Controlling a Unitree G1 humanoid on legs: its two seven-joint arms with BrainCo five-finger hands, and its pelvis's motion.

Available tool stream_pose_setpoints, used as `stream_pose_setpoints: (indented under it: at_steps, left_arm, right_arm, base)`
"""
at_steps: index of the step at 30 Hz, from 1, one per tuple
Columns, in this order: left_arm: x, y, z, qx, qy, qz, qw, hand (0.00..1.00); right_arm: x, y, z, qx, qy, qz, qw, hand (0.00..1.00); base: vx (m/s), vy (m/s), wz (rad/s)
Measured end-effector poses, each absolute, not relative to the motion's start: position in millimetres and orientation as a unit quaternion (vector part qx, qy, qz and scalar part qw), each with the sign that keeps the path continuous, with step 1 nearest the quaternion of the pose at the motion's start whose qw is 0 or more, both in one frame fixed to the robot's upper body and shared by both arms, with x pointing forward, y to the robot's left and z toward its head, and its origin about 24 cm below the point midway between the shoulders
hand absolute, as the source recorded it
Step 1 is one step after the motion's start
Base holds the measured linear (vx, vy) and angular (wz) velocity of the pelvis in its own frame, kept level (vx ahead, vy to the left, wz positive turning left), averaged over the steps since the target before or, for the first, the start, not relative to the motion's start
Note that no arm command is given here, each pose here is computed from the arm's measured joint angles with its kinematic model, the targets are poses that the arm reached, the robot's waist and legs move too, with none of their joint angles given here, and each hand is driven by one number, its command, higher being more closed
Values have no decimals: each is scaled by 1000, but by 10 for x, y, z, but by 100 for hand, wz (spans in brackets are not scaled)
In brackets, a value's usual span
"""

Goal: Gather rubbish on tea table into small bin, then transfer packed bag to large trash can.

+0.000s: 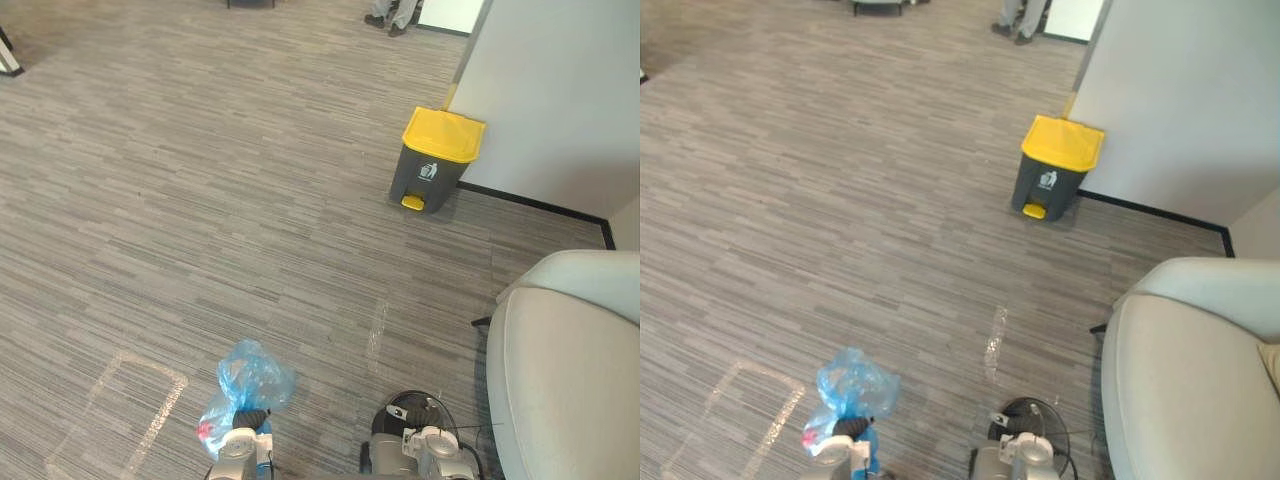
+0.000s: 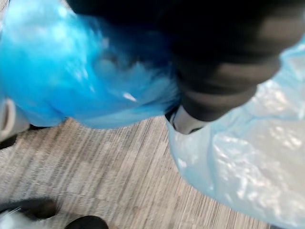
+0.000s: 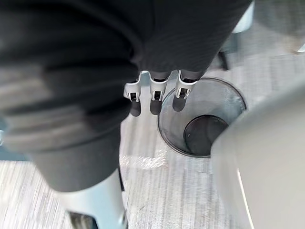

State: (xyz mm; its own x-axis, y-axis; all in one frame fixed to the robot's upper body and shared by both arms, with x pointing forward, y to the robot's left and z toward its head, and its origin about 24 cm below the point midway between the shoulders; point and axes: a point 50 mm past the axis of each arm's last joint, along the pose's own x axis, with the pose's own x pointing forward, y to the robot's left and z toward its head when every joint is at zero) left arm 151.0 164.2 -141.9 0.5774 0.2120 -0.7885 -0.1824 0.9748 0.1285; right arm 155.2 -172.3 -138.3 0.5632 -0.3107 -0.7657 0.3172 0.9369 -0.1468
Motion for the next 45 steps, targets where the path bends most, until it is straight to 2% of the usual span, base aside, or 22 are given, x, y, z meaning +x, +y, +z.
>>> stream_pose_setpoints:
  at_steps: [4,11,16,20,26,33,36,40,45]
  left_arm:
    - [1473,1479,-1461,12,462,88,882,100]
    - [1551,1512,-1401,4,440,92,893,100]
    - [1530,1534,-1402,1,439,100,893,100]
    - [1533,1595,-1404,12,440,102,892,100]
    - [1449,1633,-1445,18,456,112,883,100]
    - [1506,1702,-1444,23,457,114,882,100]
    - [1484,1597,-1461,13,462,106,880,100]
    - [1518,1513,-1429,0,450,103,887,100]
    - [1499,1575,-1406,-14,441,124,889,100]
  right_arm:
    - [1456,-1852,-1418,-4,445,-197,873,0]
    - [1556,-1683,-1394,1,438,-175,882,0]
    - [1596,-1671,-1379,3,435,-177,883,0]
    - [1423,-1677,-1459,0,462,-177,869,0]
    - [1451,-1655,-1445,-6,456,-164,875,0]
    - [1510,-1680,-1436,-6,454,-164,876,0]
    - [1582,-1780,-1399,-11,444,-177,878,0]
    - [1525,-1767,-1419,-18,450,-172,876,0]
    - [1551,-1648,-1420,-15,452,-155,878,0]
  base:
    - [449,-104,19]
    - [365,-7,-24]
    - [283,286,-77]
    - [288,352,-56]
    - [259,224,-73]
    - [323,-33,-11]
    - [342,-148,-6]
    - [327,-158,8]
    - [383,56,-68]
